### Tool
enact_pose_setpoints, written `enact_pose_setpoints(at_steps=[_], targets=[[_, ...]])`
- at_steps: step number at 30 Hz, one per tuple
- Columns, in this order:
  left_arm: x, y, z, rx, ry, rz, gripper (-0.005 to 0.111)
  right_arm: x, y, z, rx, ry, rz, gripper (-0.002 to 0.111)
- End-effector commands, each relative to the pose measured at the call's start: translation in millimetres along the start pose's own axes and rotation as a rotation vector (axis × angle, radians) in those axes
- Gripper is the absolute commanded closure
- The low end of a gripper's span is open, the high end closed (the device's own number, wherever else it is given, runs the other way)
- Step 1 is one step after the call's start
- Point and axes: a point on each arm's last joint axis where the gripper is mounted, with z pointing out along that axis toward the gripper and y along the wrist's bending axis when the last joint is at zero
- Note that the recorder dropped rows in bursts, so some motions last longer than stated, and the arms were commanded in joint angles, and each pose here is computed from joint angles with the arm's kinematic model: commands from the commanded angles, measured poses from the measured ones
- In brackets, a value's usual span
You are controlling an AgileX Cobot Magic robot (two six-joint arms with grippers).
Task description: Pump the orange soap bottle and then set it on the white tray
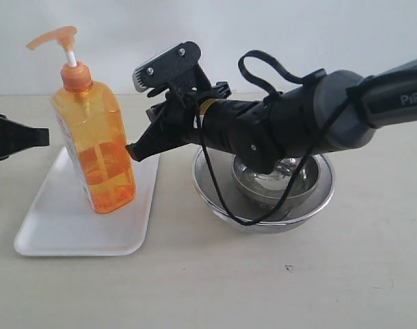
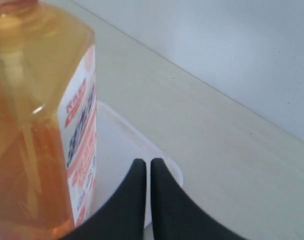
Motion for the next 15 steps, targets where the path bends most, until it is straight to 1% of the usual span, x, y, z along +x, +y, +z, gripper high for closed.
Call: enact_pose_setpoints(at_steps=[1, 5, 8, 12, 15], targets=[[-5, -2.2, 8, 0.016, 0.006, 0.043, 0.102, 2, 1, 5, -0.021, -0.040, -0.002, 0.108], [-7, -1.9, 8, 0.011, 0.000, 0.048, 0.102, 0, 2, 6, -0.029, -0.080, 0.019, 0.108], [-9, -3.8, 8, 0.029, -0.003, 0.048, 0.102, -2, 5, 6, -0.055, -0.117, 0.026, 0.108], [-12, -4.1, 8, 0.029, -0.009, 0.043, 0.102, 5, 6, 11, -0.066, -0.117, 0.040, 0.108], [-9, -4.0, 13, 0.027, 0.008, 0.031, 0.102, 12, 8, 15, -0.070, -0.101, 0.051, 0.108]])
